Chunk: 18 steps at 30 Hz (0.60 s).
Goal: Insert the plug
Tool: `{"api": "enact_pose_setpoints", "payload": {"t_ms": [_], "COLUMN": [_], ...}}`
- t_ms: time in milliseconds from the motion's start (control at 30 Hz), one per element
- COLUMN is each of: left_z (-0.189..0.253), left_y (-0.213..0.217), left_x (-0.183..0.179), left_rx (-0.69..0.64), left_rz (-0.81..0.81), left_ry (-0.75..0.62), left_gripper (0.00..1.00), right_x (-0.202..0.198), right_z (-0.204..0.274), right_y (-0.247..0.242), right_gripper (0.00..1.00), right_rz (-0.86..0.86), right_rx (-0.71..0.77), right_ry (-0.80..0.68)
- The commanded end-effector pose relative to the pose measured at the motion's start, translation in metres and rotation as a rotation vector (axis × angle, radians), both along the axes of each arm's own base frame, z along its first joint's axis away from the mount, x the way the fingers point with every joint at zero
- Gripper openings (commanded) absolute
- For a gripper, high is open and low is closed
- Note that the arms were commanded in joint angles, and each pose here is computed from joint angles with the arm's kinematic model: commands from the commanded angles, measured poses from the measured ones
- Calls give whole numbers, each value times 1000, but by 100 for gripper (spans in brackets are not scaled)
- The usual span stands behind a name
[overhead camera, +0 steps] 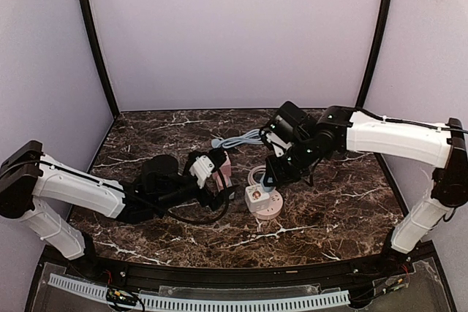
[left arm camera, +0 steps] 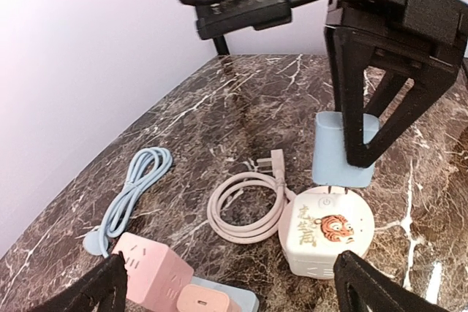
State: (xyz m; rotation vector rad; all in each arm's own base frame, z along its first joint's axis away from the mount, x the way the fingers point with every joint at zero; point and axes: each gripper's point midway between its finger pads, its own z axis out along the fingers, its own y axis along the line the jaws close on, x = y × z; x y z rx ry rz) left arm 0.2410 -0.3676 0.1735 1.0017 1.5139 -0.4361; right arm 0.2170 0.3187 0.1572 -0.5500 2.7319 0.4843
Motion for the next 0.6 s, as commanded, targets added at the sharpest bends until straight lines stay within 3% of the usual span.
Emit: {"api": "enact_pose_setpoints", "payload": {"t_ms": [0,567], "left_z": [14,17], "left_y": [18,32], "left_x": [7,12], "left_rx": [-44,-95], "left_rz": [103,154], "left_ry": [21,43], "left_gripper": [99,99], "right_x": [12,24], "right_z": [6,-35], "right_y": [-22,-28], "right_gripper": [0,0], "right_rz": [-40,-40], "right_rx": [-75,-115], "right_ry": [-21,43]}}
